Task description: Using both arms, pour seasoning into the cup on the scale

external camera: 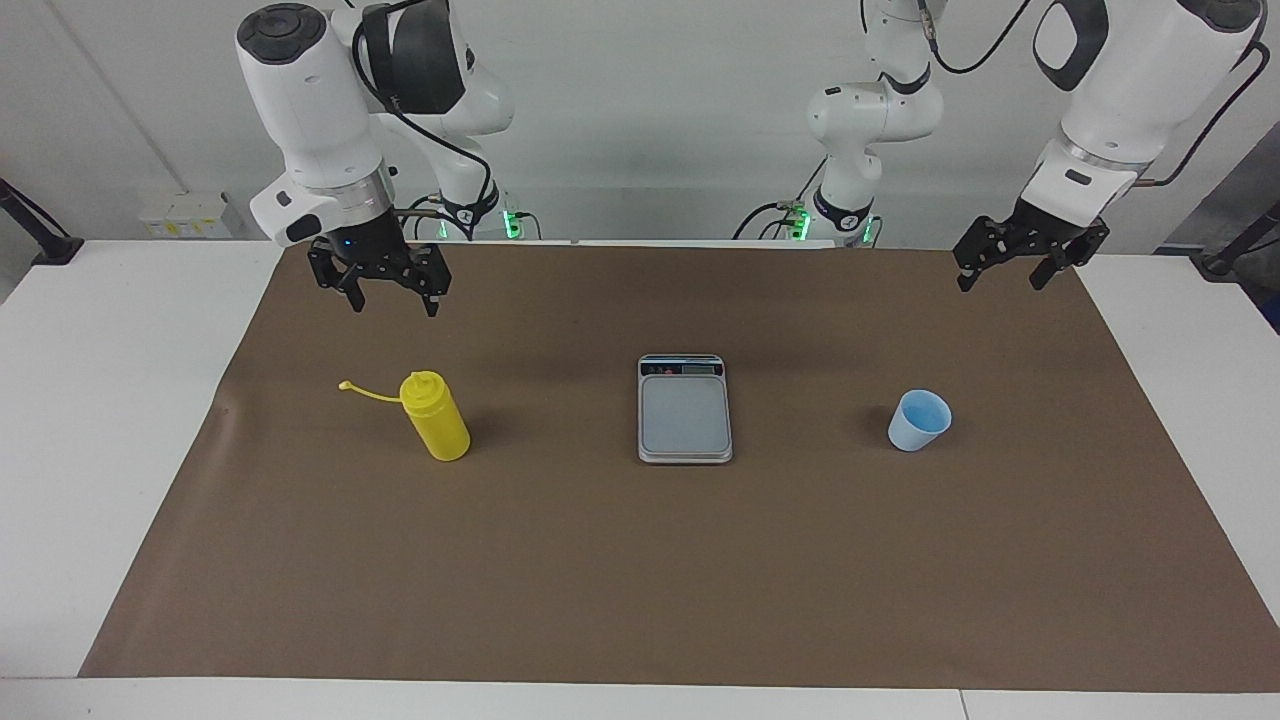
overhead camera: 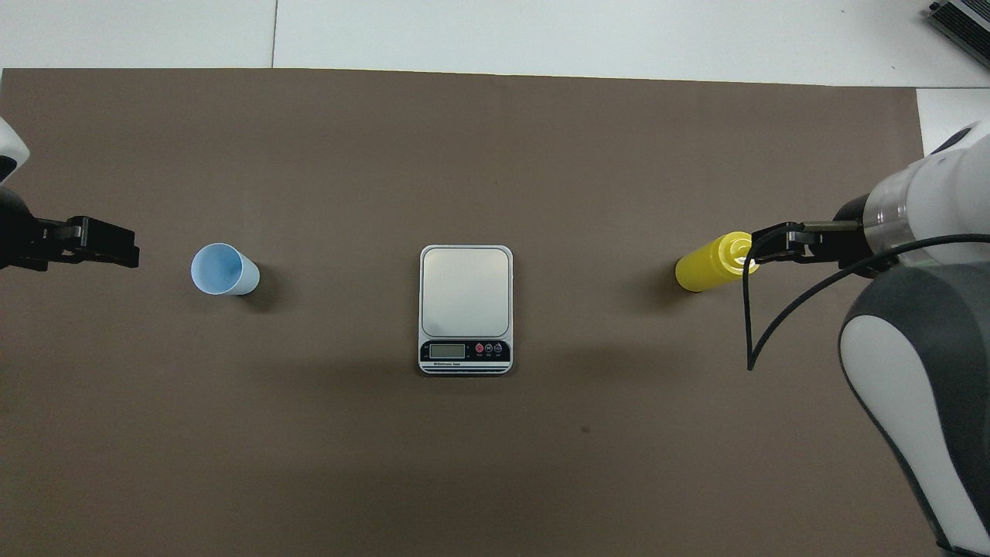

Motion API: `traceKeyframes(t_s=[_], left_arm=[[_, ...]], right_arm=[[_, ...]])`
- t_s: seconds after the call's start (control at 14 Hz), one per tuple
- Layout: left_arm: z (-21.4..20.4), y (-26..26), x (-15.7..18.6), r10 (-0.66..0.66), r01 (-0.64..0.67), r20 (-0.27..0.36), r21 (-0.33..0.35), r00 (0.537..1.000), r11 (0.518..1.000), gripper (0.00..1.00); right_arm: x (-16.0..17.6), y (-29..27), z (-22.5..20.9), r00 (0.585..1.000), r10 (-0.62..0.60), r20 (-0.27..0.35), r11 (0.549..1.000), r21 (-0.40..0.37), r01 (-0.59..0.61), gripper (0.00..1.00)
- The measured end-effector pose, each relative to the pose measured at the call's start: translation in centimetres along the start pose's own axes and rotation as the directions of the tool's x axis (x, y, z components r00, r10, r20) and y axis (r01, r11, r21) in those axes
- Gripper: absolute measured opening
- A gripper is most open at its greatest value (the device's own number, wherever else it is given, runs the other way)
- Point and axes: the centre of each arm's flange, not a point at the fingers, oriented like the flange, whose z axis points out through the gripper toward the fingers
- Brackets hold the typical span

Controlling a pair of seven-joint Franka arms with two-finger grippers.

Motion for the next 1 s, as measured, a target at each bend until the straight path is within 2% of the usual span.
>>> traceKeyframes(t_s=[0.79,1.0], left_arm=[[0.0,0.1,0.0,0.004,-0.004,-0.001,0.0,1.0,1.0,1.0],[1.3,0.0,0.1,0.002,-0.002,-0.01,0.0,1.0,1.0,1.0]], right_arm=[[0.0,0.0,0.0,1.0,0.0,0.0,1.0,0.0,0.0,1.0],[0.0,0.0,0.0,1.0,0.0,0.0,1.0,0.0,0.0,1.0]])
